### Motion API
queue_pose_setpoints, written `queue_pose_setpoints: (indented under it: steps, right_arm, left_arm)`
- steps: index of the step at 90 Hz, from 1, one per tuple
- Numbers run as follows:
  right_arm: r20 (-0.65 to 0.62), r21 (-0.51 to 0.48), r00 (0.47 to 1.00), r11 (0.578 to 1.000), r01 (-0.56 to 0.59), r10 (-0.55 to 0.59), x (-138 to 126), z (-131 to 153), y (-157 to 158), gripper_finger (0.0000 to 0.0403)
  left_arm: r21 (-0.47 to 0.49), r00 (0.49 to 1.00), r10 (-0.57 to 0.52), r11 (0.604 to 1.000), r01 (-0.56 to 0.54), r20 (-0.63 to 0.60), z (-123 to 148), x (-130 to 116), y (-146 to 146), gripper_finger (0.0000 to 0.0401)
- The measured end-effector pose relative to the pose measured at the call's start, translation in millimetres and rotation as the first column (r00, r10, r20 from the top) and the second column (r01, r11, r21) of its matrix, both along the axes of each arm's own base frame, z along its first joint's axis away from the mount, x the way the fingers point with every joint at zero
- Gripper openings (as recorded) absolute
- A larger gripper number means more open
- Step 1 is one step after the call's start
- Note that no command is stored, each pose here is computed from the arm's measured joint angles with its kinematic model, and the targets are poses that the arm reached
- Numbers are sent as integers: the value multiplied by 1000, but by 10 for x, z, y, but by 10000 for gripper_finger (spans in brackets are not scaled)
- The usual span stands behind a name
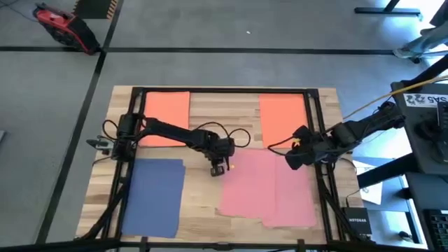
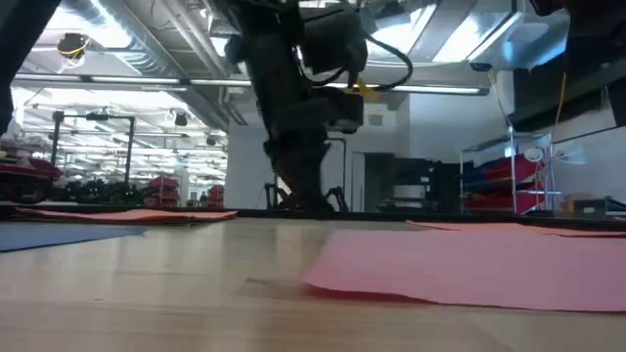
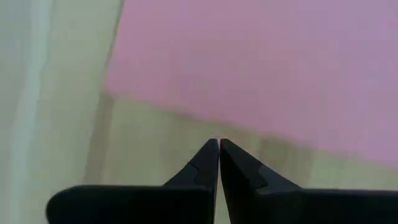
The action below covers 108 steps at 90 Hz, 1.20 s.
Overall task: Organize paper
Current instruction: Stack the pink colored paper on top of the pink colored paper
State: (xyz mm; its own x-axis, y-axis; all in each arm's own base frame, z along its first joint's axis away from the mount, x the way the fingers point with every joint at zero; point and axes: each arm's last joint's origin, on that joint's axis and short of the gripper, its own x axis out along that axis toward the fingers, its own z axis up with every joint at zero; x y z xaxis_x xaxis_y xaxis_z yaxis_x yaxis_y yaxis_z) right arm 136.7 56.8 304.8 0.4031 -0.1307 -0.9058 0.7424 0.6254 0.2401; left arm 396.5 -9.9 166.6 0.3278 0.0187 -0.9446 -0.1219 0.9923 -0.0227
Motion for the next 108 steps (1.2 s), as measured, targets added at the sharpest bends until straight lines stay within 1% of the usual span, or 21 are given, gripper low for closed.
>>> queue_pose_setpoints:
  steps: [5, 11, 19, 25, 41, 61, 71, 86, 91, 108]
  right_arm:
    - [1, -2, 1000, 1000, -6, 6, 2, 1, 1, 0]
    - [2, -5, 1000, 1000, -14, 14, 4, 1, 2, 0]
    - [2, -6, 1000, 1000, -17, 17, 4, 2, 2, 0]
    - [2, -6, 1000, 1000, -18, 18, 4, 2, 2, 0]
    - [1, -13, 999, 999, -40, 40, 6, 2, 4, 0]
    - [2, -13, 999, 999, -43, 43, 8, 3, 4, 0]
    - [1, -14, 999, 999, -44, 44, 7, 3, 4, 0]
    - [1, -14, 999, 999, -45, 45, 7, 3, 4, 0]
    - [1, -14, 999, 999, -45, 45, 7, 3, 4, 0]
    - [0, -14, 999, 999, -45, 45, 8, 2, 5, 0]
  left_arm:
    - [-4, 1000, -22, 1000, 22, -9, 24, -7, -21, 0]
    - [-31, 999, -47, 998, 47, -13, 21, -10, -64, 0]
    - [-53, 997, -73, 996, 73, 6, -30, 29, -149, 0]
    - [-62, 996, -85, 995, 84, -11, -98, 35, -210, 0]
    - [-84, 996, -88, 993, 85, -24, -232, 61, -372, 0]
    - [-106, 997, -75, 992, 73, -17, -345, 102, -462, 0]
    - [-111, 997, -79, 991, 80, 16, -335, 142, -470, 0]
    - [-126, 989, -60, 989, 77, 133, -303, 256, -478, 0]
    - [-122, 985, -51, 990, 71, 162, -335, 296, -485, 0]
    - [-136, 978, -20, 990, 49, 207, -375, 357, -510, 0]
